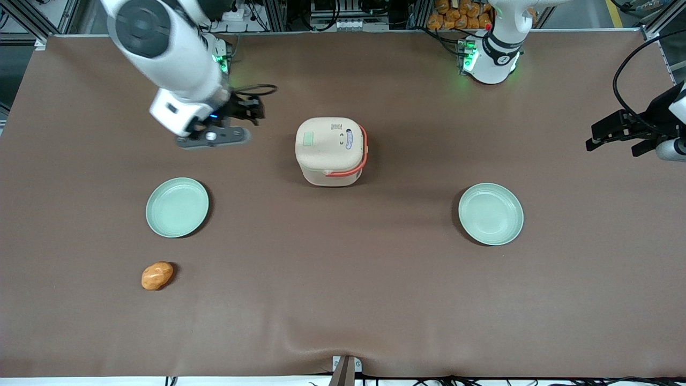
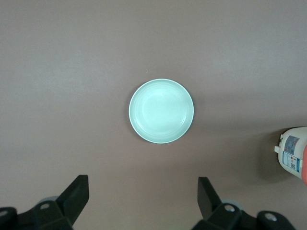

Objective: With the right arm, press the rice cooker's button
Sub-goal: 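Move the right gripper over to the cream rice cooker's front, then lower the right gripper onto the rice cooker's lid release button and press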

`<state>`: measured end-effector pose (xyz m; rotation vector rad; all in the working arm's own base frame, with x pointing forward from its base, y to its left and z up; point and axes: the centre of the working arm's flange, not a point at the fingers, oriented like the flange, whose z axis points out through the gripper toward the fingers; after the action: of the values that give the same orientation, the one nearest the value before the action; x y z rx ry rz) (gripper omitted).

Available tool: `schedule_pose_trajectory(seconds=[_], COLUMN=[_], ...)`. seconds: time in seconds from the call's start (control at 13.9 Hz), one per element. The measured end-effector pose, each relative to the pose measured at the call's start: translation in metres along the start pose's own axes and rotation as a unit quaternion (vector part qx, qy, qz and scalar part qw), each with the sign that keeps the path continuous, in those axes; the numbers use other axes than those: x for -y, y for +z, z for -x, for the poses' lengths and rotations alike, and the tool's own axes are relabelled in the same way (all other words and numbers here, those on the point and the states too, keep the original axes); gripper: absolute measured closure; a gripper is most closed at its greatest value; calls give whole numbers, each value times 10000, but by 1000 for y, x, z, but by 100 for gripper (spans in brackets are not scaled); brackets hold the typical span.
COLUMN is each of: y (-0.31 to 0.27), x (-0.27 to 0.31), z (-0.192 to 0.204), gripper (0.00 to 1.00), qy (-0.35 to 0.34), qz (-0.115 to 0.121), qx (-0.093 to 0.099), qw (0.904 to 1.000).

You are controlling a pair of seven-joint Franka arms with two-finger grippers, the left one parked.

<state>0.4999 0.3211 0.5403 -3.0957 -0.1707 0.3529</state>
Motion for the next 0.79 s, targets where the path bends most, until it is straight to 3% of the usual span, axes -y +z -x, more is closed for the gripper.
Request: schedule_pose_trajectory(seconds=[0.36,0.43,0.58,0.79], y=[61,72,92,117], x=[42,50,65,77], z=[-15,-17,-21,-25], gripper=[87,87,97,98], qy=[-236,-289,-366,-408], qz=[41,44,60,36], qx=[87,83,129,318], qw=[9997,9995,9992,9987])
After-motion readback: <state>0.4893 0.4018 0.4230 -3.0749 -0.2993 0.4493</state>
